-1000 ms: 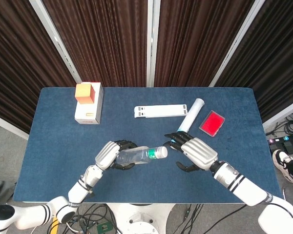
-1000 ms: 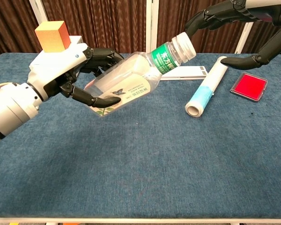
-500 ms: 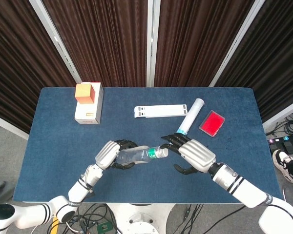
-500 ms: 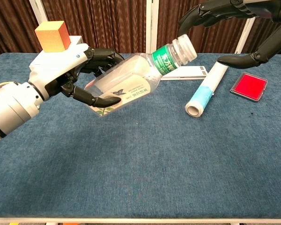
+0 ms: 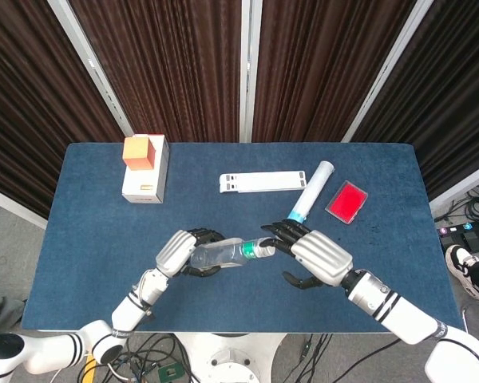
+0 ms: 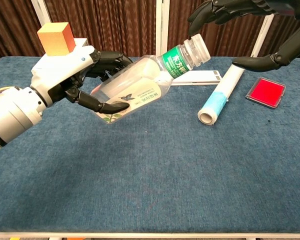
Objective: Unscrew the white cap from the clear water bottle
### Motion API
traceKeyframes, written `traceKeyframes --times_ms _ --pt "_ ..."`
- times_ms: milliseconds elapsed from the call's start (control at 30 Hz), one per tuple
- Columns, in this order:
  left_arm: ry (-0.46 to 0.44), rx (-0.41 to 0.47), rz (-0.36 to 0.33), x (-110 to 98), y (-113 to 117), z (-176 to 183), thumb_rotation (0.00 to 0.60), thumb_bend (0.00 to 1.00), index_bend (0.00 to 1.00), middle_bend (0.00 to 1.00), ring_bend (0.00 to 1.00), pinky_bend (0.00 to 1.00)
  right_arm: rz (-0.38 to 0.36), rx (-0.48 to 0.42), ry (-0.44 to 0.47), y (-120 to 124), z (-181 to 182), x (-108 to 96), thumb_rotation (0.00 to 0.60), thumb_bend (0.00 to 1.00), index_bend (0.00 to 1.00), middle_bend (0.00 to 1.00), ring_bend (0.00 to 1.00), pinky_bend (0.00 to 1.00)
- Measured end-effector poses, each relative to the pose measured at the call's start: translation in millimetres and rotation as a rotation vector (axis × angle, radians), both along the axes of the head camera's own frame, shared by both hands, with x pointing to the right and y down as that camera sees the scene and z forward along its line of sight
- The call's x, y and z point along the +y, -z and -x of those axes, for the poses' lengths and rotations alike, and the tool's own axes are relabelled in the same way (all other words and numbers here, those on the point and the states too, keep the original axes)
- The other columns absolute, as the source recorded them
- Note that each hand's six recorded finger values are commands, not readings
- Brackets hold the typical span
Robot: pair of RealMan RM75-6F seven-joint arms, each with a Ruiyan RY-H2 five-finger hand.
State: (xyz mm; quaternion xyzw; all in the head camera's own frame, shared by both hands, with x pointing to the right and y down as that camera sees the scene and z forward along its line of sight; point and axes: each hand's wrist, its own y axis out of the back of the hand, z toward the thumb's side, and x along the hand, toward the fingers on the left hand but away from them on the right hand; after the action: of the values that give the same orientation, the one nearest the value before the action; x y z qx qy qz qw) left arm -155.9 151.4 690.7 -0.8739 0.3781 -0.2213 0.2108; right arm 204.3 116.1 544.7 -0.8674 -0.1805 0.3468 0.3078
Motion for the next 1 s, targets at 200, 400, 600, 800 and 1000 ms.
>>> traceKeyframes --times_ms 200,400,600,800,1000 --pt "0.004 0.006 0.005 0 0 0 0.6 0.39 0.46 0.49 0.4 0.5 -0.042 -0.027 -0.037 2 -2 -9 0.6 0.34 0.2 0.05 0.0 0.0" --pt "0.011 0.029 0.022 0 4 -1 0.6 0.39 0.46 0.49 0.4 0.5 -0.086 -0.026 -0.063 -7 -1 -14 0.6 0.31 0.23 0.06 0.0 0.0" --pt "0.01 0.031 0.022 -1 6 0 0.6 0.39 0.45 0.49 0.4 0.5 -0.12 -0.045 -0.083 -11 7 -18 0.6 0.29 0.29 0.09 0.0 0.0" --pt "0.013 0.032 0.02 0 8 2 0.6 0.39 0.45 0.49 0.4 0.5 -0.134 -0.039 -0.085 -13 10 -19 0.6 0.29 0.31 0.1 0.0 0.0" --pt "0.013 0.034 0.024 0 8 2 0.6 0.39 0.45 0.49 0.4 0.5 -0.148 -0.035 -0.085 -15 12 -19 0.6 0.25 0.31 0.1 0.0 0.0"
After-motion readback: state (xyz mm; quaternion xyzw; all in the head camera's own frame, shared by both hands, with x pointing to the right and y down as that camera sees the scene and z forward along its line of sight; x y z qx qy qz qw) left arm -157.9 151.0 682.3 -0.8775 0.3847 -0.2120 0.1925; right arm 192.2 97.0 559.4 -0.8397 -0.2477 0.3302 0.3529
